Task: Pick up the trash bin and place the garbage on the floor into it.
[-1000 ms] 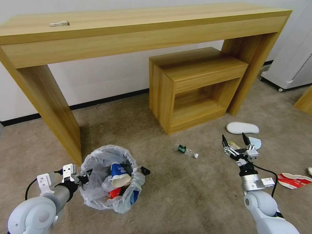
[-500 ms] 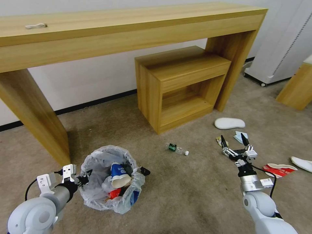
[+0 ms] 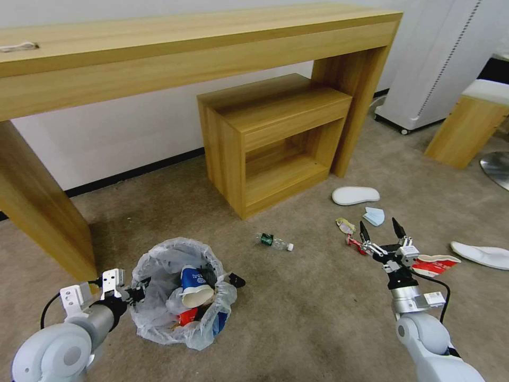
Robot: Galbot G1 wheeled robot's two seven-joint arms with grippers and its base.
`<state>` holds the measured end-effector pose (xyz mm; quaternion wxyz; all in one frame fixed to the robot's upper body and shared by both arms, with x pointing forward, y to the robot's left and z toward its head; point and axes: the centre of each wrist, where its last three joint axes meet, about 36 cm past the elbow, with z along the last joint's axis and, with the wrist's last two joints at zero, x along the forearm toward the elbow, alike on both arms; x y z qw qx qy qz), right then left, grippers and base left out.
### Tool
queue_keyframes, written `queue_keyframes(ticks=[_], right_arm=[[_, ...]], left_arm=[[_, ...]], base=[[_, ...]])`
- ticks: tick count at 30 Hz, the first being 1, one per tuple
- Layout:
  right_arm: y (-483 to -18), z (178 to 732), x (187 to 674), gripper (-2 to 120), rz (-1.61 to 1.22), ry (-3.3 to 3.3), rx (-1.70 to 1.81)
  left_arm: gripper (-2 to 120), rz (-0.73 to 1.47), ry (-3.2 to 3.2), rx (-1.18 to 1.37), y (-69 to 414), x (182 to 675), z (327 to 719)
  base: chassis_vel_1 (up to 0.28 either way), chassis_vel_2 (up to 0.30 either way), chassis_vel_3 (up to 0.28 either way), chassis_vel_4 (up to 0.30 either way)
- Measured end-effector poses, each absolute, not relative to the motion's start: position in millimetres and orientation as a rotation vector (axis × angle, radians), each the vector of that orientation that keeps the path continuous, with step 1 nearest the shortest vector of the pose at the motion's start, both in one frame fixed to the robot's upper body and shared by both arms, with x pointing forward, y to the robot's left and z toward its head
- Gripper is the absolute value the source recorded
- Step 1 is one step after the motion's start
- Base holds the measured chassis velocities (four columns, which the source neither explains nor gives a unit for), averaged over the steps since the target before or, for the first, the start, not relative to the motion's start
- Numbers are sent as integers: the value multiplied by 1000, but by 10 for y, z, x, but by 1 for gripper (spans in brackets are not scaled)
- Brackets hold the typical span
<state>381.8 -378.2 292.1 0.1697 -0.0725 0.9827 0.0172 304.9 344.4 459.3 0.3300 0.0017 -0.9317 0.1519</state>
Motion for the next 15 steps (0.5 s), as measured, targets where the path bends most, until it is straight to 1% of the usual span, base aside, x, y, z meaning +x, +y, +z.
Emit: queue_keyframes(ticks=[15], right_arm=[[-3719, 2838, 3789, 100, 15, 2797, -217]], left_arm=[[0, 401, -2445, 22, 3468, 3061, 4591]], base=[[0, 0, 0, 0]])
